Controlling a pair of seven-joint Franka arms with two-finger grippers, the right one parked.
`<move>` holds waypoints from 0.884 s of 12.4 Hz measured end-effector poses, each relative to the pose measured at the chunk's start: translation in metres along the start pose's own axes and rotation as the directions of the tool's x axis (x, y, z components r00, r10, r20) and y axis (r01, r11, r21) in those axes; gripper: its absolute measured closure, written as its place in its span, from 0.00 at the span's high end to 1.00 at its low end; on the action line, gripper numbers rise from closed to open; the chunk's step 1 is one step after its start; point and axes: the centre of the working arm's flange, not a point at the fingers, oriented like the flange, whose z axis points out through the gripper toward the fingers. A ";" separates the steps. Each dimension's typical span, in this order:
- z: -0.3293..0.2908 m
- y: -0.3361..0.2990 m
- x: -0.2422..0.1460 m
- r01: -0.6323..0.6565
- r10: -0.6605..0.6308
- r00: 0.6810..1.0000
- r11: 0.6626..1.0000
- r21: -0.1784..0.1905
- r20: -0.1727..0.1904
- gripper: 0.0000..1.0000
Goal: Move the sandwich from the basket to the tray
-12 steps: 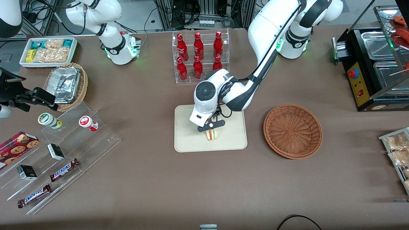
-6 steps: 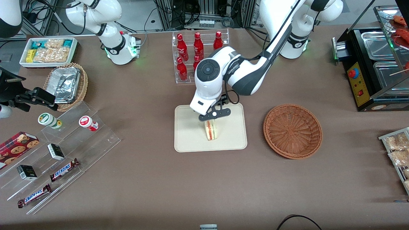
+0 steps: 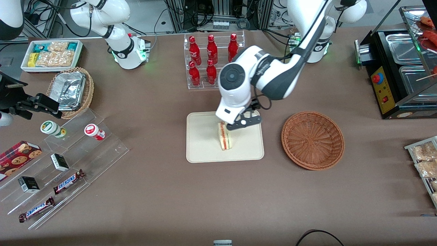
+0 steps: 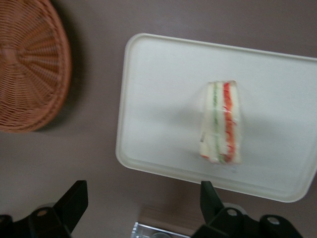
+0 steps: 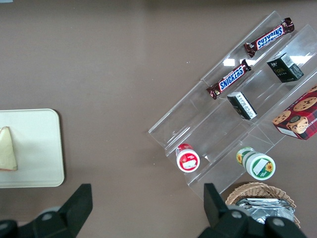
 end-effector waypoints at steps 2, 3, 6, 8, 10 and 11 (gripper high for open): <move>-0.004 -0.037 0.020 -0.034 0.034 0.999 0.999 0.014 0.020 1.00; -0.002 -0.058 0.029 -0.057 0.057 0.998 0.998 0.018 0.031 1.00; -0.012 -0.132 0.050 -0.132 0.132 0.990 0.991 0.009 0.049 1.00; -0.025 -0.181 0.056 -0.178 0.177 0.982 0.984 0.005 0.071 1.00; -0.036 -0.230 0.063 -0.233 0.232 0.966 0.972 -0.001 0.112 1.00; -0.042 -0.255 0.068 -0.265 0.264 0.956 0.964 -0.010 0.132 1.00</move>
